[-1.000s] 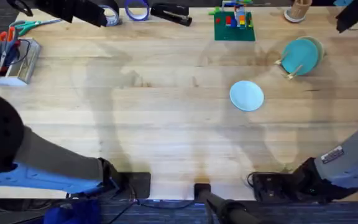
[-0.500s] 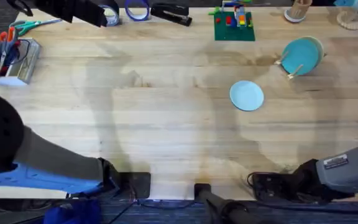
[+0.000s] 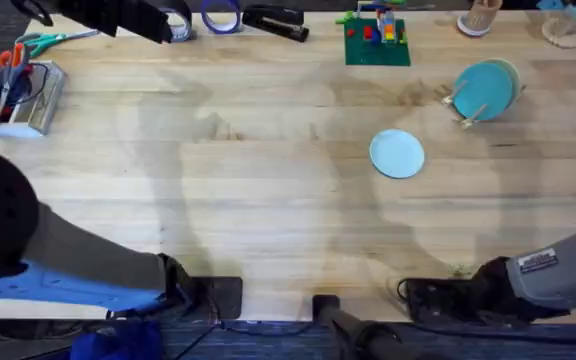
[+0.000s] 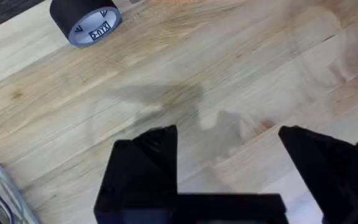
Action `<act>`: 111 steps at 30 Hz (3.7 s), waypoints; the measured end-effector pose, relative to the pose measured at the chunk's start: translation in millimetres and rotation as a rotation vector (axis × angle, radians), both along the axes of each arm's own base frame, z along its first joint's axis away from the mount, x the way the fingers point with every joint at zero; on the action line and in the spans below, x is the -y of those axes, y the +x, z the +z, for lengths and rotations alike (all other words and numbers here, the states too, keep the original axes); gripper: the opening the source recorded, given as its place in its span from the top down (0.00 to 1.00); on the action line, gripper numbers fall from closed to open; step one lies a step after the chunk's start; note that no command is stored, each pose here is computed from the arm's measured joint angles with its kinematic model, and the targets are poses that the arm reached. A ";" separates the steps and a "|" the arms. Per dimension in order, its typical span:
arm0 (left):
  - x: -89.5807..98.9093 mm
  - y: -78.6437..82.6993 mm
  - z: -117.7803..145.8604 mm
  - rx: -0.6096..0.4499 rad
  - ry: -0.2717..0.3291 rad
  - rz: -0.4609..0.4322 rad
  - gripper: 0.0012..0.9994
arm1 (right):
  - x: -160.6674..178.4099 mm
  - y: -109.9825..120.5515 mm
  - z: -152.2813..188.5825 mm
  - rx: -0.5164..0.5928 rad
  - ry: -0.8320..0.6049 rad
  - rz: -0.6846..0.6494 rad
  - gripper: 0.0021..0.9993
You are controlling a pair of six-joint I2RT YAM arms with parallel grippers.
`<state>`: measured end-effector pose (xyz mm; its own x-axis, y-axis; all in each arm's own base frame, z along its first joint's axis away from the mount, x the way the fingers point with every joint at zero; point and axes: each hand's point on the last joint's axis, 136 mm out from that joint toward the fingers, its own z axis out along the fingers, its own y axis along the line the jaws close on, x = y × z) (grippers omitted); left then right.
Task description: Pick up the plates from the table one by one and place each into a slot on the dish rack.
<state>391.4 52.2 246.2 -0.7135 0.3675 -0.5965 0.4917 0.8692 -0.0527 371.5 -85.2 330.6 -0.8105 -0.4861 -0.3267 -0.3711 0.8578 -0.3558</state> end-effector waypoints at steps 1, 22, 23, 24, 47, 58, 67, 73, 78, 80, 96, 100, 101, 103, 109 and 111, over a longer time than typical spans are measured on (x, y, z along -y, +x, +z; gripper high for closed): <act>0.0 0.0 0.0 0.000 0.000 0.000 0.01 | -2.6 2.5 1.0 0.011 0.007 -0.008 0.00; -0.1 0.0 0.0 0.000 0.000 0.000 0.01 | -87.8 -12.8 -9.9 -0.022 0.291 -0.357 0.00; 0.0 0.0 0.0 0.000 0.000 0.000 0.01 | -88.0 -13.2 -9.4 -0.018 0.302 -0.379 0.00; 0.0 0.0 0.0 0.000 0.000 0.000 0.01 | -88.2 -13.6 -8.7 -0.014 0.311 -0.395 0.00; -0.1 0.0 0.0 0.000 0.000 0.000 0.01 | -100.8 -27.0 10.3 0.030 0.389 -0.397 0.00; 2.5 -4.0 -1.4 -0.022 -0.019 0.007 0.01 | -98.1 -72.9 64.8 0.203 0.427 -0.352 0.00; 43.7 4.9 -3.6 -0.095 -0.070 0.100 0.01 | -91.0 -96.6 86.8 0.292 0.418 -0.350 0.00; 139.1 -8.6 -10.3 -0.173 -0.043 -0.019 0.01 | -86.7 -98.5 88.6 0.305 0.400 -0.362 0.00; 215.6 -30.3 -10.4 -0.205 -0.052 -0.109 0.01 | -84.3 -99.0 89.2 0.311 0.388 -0.369 0.00; 239.5 -37.0 -8.5 -0.214 -0.075 -0.108 0.01 | -83.6 -99.4 89.5 0.313 0.385 -0.370 0.00; 319.6 -100.9 -10.3 -0.447 -0.200 0.025 0.08 | -83.0 -100.0 90.0 0.316 0.384 -0.373 0.00; 328.4 -109.0 -9.8 -0.468 -0.210 0.025 0.20 | -83.0 -100.0 90.0 0.317 0.386 -0.376 0.00; 331.0 -111.1 -9.6 -0.474 -0.213 0.028 0.30 | -83.0 -100.0 90.0 0.317 0.387 -0.378 0.00; 335.6 -114.4 -9.3 -0.478 -0.217 0.028 0.55 | -83.0 -100.0 90.0 0.317 0.388 -0.379 0.00; 352.1 -119.4 -5.6 -0.457 -0.234 0.003 0.96 | -83.0 -100.4 90.4 0.319 0.391 -0.383 0.00; 358.4 -118.2 -4.1 -0.443 -0.249 -0.004 0.96 | -82.9 -101.9 91.6 0.324 0.394 -0.385 0.00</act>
